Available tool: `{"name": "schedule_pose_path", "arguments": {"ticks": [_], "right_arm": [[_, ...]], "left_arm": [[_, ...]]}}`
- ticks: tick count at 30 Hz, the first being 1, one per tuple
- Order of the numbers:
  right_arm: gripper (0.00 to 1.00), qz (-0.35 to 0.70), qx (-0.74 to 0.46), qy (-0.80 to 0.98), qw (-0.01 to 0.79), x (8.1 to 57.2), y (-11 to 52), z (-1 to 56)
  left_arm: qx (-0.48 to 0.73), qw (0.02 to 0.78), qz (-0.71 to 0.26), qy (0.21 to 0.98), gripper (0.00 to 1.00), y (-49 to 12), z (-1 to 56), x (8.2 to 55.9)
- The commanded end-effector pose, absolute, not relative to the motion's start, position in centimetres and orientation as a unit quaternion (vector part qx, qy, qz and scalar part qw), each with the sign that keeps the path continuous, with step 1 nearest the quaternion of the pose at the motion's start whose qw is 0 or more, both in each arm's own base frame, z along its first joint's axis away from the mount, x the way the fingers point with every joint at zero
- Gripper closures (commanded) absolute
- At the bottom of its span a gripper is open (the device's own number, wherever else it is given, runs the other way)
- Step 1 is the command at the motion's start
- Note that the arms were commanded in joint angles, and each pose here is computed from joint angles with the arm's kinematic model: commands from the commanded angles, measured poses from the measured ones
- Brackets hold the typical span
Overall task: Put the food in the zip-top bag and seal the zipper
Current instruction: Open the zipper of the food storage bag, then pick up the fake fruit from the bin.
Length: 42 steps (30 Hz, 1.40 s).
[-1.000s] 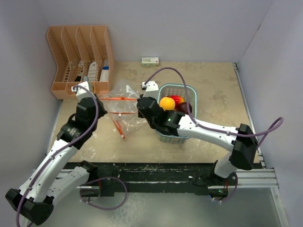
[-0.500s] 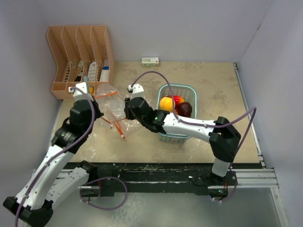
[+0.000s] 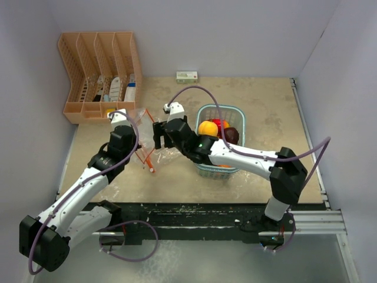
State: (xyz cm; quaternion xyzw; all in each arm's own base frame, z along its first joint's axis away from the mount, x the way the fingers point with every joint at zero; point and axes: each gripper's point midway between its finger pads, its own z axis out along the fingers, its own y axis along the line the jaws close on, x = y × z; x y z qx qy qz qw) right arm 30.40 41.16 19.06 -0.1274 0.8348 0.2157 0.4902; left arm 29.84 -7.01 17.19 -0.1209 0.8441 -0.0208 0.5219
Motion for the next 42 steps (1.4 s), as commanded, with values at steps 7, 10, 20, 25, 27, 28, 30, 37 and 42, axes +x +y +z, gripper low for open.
{"name": "schedule_pose_path", "arguments": {"ticks": [7,10,20,25,27,28,30,37,42], "right_arm": [[0.01,0.125,-0.009,0.847,0.516,31.0,29.7,24.1],[0.0,0.094,0.031,0.866,0.489,32.5,24.8,22.2],[0.01,0.063,0.038,0.878,0.474,33.7,21.1,19.8],[0.01,0.077,0.03,0.884,0.461,34.2,21.5,18.4],[0.01,0.074,0.031,0.891,0.447,34.2,21.4,17.1],[0.0,0.074,0.03,0.894,0.441,34.1,21.4,16.6],[0.01,0.079,0.03,0.895,0.438,34.2,21.5,15.7],[0.11,0.099,0.027,0.887,0.451,34.8,22.0,15.2],[0.45,0.103,0.036,0.877,0.468,34.2,21.1,17.4]], "left_arm": [[-0.128,0.558,-0.062,0.818,1.0,-8.1,19.5,31.2],[-0.124,0.558,-0.064,0.818,1.0,-8.2,19.6,31.2],[-0.117,0.561,-0.07,0.816,1.0,-8.5,19.8,31.3],[-0.115,0.562,-0.069,0.816,1.0,-8.4,19.9,31.3],[-0.114,0.562,-0.071,0.816,1.0,-8.5,19.9,31.3],[-0.114,0.562,-0.071,0.816,1.0,-8.5,19.9,31.3],[-0.114,0.562,-0.072,0.816,1.0,-8.6,20.0,31.3],[-0.113,0.561,-0.073,0.817,1.0,-8.6,19.9,31.1],[-0.112,0.561,-0.072,0.817,1.0,-8.5,20.0,31.1]]}}
